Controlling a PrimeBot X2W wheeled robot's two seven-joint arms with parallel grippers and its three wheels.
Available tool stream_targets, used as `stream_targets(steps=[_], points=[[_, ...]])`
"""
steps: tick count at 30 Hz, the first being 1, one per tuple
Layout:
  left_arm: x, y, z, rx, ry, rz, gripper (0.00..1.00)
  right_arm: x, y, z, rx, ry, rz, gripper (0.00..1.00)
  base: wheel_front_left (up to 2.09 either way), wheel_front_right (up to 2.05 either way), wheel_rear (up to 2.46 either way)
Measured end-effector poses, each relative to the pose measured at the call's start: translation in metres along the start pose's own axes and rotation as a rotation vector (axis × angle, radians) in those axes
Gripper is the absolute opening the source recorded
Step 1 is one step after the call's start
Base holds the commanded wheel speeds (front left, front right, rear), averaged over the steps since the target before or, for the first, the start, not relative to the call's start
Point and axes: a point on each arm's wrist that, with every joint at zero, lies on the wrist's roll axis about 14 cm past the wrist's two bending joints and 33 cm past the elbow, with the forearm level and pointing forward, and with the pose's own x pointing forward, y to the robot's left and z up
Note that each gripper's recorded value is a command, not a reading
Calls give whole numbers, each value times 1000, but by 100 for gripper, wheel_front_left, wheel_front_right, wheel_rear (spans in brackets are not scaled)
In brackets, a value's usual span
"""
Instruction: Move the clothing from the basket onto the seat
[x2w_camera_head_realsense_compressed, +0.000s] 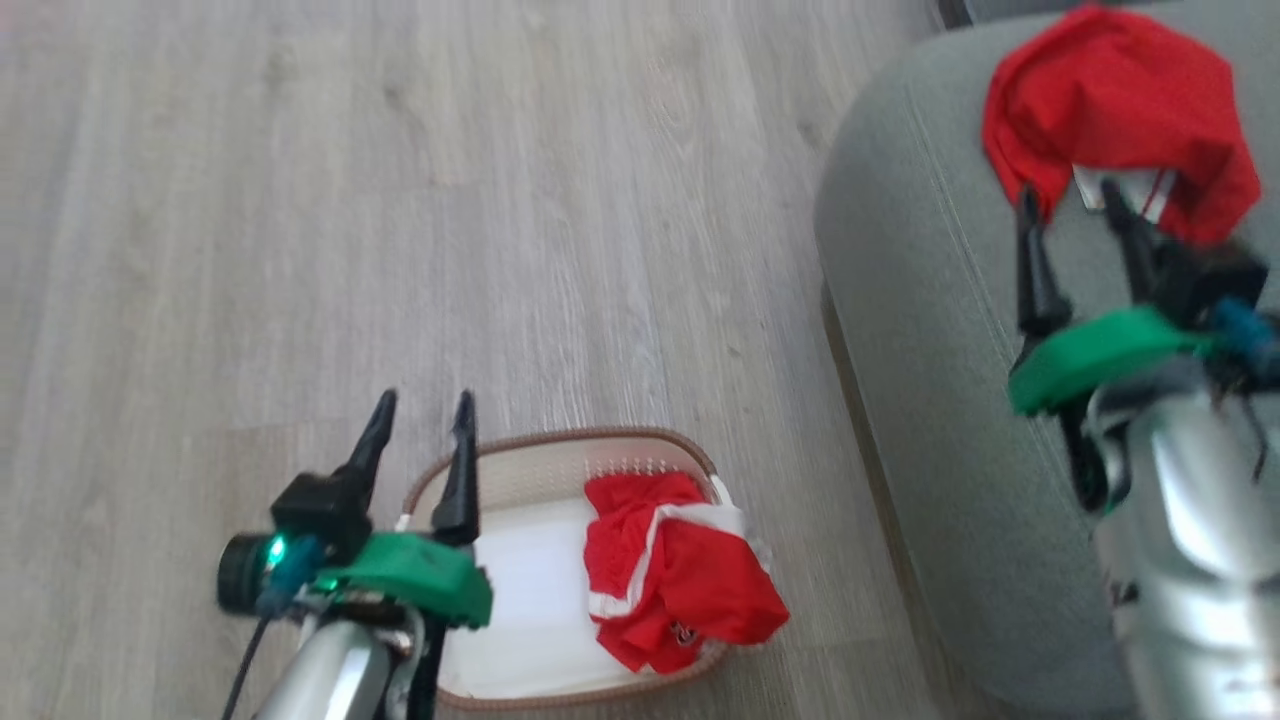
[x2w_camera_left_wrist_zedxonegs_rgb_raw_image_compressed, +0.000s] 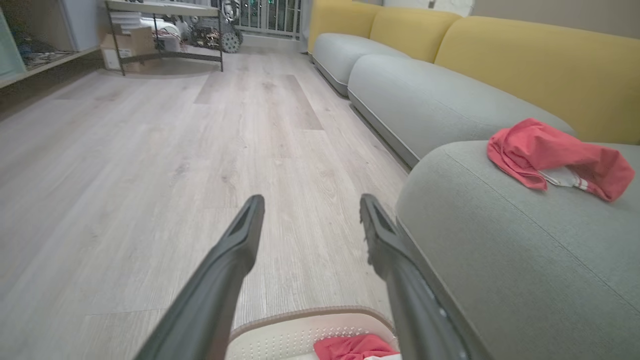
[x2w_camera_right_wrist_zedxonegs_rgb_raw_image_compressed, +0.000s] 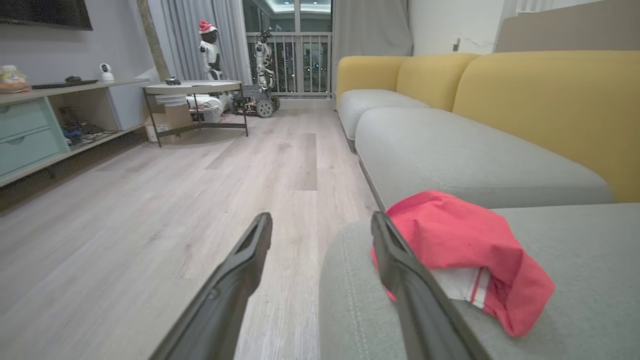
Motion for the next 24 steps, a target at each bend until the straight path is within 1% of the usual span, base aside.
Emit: stream_targets(steps=[4,9,14,15,18,24], points=[[-18,21,7,6,-21,76,100,-18,18,-1,27,-12,25,100,0,0,0],[-41,34,5,-5,-22,142,100,-41,30,-3,40,-18,38,100,0,0,0],[-63,42,-4,-12,-1,175,100,-68,33,-24,44,34,39,100,0,0,0],[-66,43,-5,-11,-1,181,100,-72,35,-27,58,41,44,100,0,0,0],[-72,49,-3,-15,-10,202,100,-82,47,-29,102,46,72,100,0,0,0],[-81,58,2,-5,-31,232,100,-100,71,-37,129,70,137,100,0,0,0]])
